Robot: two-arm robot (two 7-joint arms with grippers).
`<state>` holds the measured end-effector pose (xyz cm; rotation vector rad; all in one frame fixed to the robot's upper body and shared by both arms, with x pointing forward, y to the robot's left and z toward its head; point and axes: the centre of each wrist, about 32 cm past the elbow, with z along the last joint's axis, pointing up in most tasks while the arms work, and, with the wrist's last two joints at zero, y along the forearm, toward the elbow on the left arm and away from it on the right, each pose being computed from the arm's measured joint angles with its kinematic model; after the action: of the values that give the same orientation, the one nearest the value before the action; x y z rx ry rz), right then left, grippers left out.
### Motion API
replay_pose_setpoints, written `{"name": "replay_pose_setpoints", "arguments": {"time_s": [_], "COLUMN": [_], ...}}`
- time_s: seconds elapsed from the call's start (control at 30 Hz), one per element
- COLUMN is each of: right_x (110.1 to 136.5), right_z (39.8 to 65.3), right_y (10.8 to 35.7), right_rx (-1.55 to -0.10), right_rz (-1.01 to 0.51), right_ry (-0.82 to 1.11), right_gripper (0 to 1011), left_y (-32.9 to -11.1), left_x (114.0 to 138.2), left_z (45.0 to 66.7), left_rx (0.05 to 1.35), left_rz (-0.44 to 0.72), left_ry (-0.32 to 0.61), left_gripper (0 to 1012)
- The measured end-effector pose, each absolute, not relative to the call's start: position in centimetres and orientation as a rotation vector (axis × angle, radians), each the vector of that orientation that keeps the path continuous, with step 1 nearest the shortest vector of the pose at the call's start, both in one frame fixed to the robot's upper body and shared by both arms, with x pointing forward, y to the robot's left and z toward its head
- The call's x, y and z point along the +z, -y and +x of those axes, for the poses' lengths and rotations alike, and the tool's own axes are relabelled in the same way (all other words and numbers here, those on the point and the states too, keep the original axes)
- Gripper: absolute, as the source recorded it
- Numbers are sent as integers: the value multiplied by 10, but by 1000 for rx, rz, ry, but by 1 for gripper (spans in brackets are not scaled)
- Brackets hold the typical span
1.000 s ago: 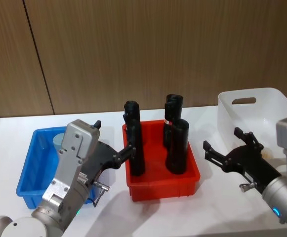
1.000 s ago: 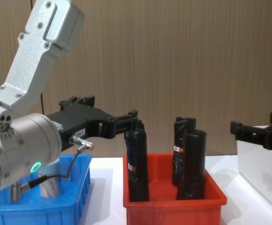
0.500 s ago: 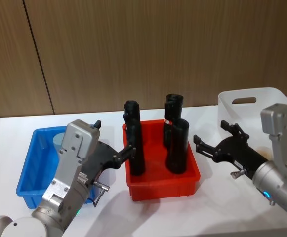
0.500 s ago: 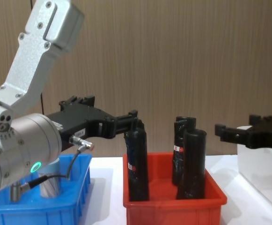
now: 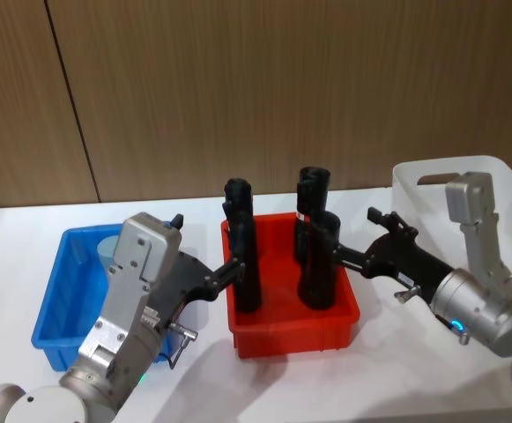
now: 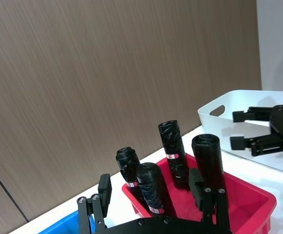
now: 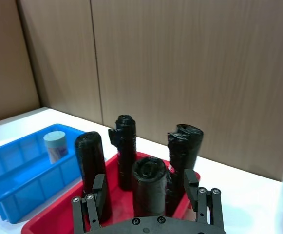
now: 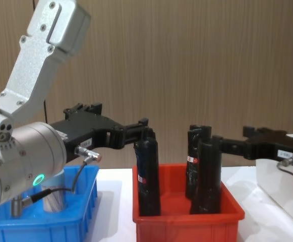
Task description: Pick the cotton swabs from the blue box and place them into the white box.
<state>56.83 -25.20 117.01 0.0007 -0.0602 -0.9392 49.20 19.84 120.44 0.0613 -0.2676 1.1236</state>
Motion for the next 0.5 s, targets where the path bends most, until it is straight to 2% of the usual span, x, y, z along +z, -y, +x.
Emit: {"name": "replay_pose_setpoints", "arguments": {"time_s": [0.5], "right_x": [1156], "right_z": [606], "right_y": [248], "right_rx": [-830], "right_rz": [44], "right_ry": [12], "right_gripper": [1001], "left_y": [-198], "left_x": [1204], "left_z": [492], "left_rx": [1124], "left_rz": [61], "left_ry": [268], "left_gripper": [1004]}}
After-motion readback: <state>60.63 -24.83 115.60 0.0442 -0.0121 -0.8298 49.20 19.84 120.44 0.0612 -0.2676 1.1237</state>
